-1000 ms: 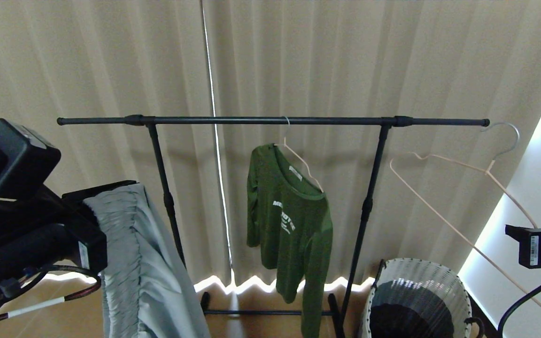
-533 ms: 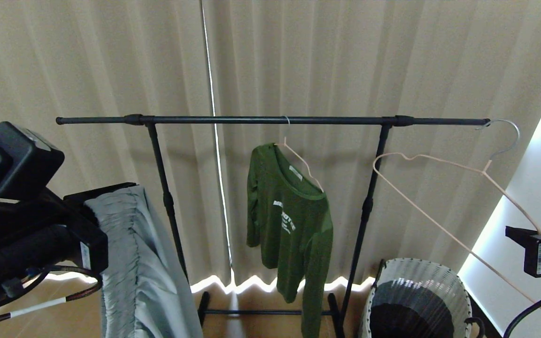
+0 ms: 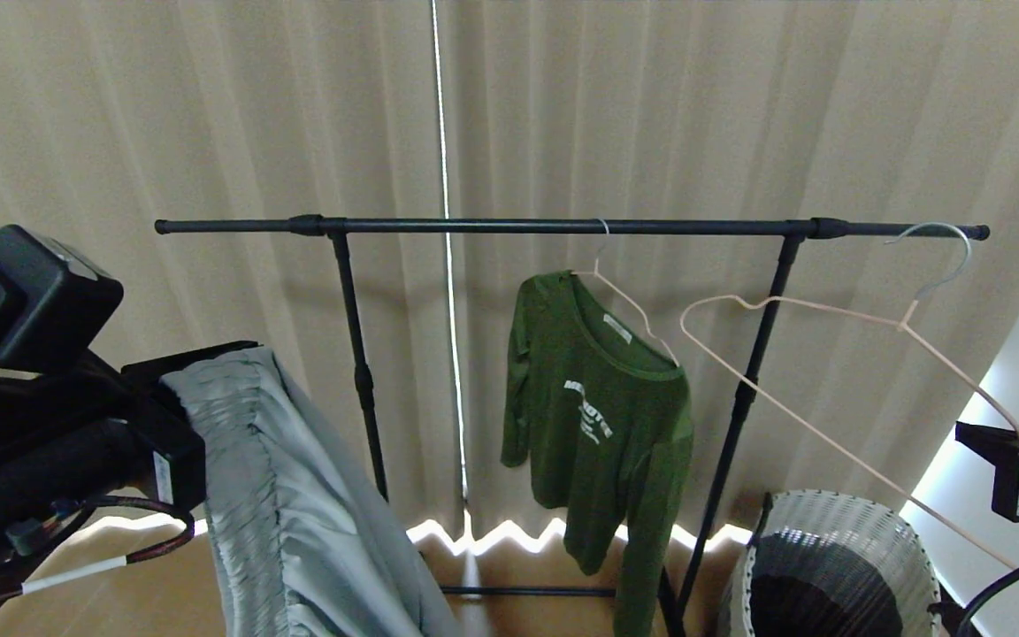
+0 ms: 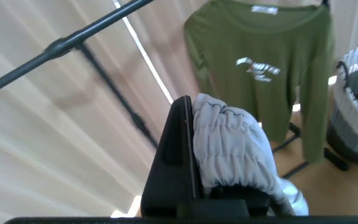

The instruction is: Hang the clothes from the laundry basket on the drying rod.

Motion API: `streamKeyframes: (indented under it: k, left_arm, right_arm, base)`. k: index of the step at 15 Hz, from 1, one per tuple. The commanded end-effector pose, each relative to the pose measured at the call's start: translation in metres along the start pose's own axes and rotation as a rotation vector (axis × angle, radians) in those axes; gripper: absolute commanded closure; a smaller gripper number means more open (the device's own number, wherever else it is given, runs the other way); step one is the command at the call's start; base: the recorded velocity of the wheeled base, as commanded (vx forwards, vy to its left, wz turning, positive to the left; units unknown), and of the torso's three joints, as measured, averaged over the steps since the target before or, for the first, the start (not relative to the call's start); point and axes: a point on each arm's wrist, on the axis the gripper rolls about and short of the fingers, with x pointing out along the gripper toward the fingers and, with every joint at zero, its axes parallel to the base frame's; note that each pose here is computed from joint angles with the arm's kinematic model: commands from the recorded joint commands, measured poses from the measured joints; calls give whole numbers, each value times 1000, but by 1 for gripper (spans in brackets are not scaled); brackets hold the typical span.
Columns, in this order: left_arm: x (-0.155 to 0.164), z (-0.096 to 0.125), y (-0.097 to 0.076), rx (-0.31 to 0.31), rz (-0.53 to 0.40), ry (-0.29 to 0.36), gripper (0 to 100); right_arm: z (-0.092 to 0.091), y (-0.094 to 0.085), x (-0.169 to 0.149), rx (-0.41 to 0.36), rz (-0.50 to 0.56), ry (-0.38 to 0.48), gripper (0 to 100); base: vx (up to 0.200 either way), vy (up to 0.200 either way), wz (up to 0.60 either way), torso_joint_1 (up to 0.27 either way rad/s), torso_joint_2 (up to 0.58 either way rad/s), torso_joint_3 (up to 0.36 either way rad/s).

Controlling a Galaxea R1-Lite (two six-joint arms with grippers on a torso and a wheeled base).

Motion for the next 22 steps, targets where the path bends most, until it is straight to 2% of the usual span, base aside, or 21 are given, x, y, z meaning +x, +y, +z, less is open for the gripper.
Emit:
streamKeyframes:
  k: [1,5,8,10,12,13,15,17,18,20,22]
  left_arm:
    - [1,-3,-1,5,-4,10,100]
    - [1,-4,-2,8,-8,17,100]
    - [18,-3,-2,18,27,66,100]
    - [39,1,-2,25,110,124,100]
    - [58,4,-2,27,148,157,100]
    - [64,5,-2,27,146,167,100]
    - [78,8,-2,29,126,232,100]
    - [96,19,1,-27,161,297,100]
    - [101,21,2,-47,176,310,100]
    - [126,28,3,-132,219,349,100]
    - [151,27,-2,-206,249,380,100]
  right_arm:
    - [1,0,-3,-2,1,-13,100]
    - [10,13,-10,0,81,-64,100]
    - [12,39,-13,-12,227,-61,100]
    - [7,58,-14,-29,322,11,100]
    - [11,74,-21,0,404,78,100]
    - [12,80,-24,11,432,105,100]
    - [16,95,-38,41,508,183,100]
    - [14,109,-50,37,585,229,100]
    - [13,112,-52,30,599,231,100]
    - [13,123,-56,8,636,238,100]
    - [20,137,-54,30,652,251,100]
  base:
    - [0,0,0,0,0,0]
    - [0,0,0,0,0,0]
    - [0,0,0,0,0,0]
    - [0,0,0,0,0,0]
    - [0,0,0,0,0,0]
    - [0,0,0,0,0,0]
    - [0,0,0,0,0,0]
    - [0,0,0,0,0,0]
    - [0,0,0,0,0,0]
    - [0,0,0,0,0,0]
    - [0,0,0,0,0,0]
